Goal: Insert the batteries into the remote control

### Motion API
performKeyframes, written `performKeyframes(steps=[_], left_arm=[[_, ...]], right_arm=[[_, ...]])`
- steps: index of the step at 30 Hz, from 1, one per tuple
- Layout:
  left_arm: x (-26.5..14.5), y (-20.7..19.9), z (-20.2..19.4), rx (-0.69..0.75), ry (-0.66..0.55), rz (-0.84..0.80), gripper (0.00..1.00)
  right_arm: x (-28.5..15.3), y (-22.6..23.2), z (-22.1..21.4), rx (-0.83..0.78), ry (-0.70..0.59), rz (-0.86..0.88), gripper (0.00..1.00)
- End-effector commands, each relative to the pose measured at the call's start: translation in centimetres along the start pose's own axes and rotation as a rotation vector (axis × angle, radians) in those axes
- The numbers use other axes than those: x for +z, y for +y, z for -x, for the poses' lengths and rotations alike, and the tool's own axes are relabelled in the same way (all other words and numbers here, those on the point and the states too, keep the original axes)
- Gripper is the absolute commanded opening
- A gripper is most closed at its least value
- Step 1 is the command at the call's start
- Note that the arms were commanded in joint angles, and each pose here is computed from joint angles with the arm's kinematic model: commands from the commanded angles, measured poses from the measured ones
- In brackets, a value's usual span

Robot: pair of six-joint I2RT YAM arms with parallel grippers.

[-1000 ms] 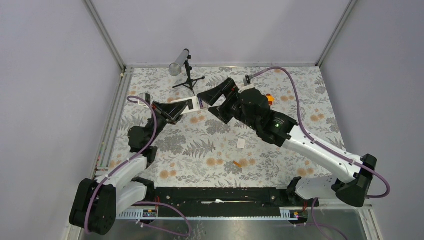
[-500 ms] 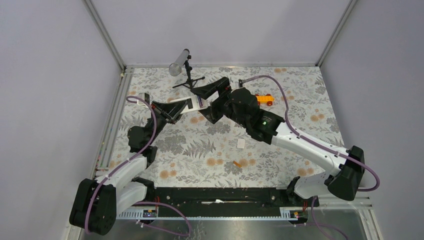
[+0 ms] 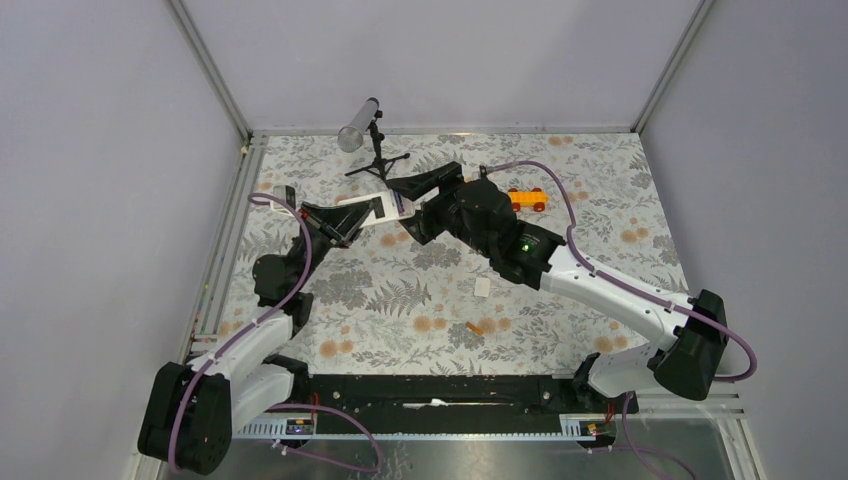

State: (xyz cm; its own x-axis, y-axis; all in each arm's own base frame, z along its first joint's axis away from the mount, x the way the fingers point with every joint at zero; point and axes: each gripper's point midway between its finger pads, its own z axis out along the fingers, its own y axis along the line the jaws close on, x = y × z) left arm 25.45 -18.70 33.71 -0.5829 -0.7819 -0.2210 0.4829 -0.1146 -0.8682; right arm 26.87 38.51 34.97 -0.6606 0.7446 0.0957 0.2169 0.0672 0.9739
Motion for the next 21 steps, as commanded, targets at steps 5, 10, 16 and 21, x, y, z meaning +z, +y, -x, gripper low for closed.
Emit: performKeyframes(steps=[5, 10, 16, 21], left_arm=[[0.16, -3.29, -0.20, 0.068, 0.015, -0.112, 0.00], [0.05, -3.19, -0.08, 0.049, 0.005, -0.107, 0.00], [0.07, -3.31, -0.04, 0.052, 0.003, -0.112, 0.00], [0.08, -3.38, 0.23, 0.030, -0.013, -0.112, 0.00]], right_arm=[[-0.13, 2.12, 0.38, 0.060, -0.024, 0.064, 0.67], [-0.19, 1.92, 0.53, 0.057, -0.030, 0.063, 0.62], [-0.12, 2.07, 0.55, 0.060, -0.032, 0.074, 0.57], [-0.08, 2.13, 0.58, 0.063, -0.033, 0.079, 0.54]])
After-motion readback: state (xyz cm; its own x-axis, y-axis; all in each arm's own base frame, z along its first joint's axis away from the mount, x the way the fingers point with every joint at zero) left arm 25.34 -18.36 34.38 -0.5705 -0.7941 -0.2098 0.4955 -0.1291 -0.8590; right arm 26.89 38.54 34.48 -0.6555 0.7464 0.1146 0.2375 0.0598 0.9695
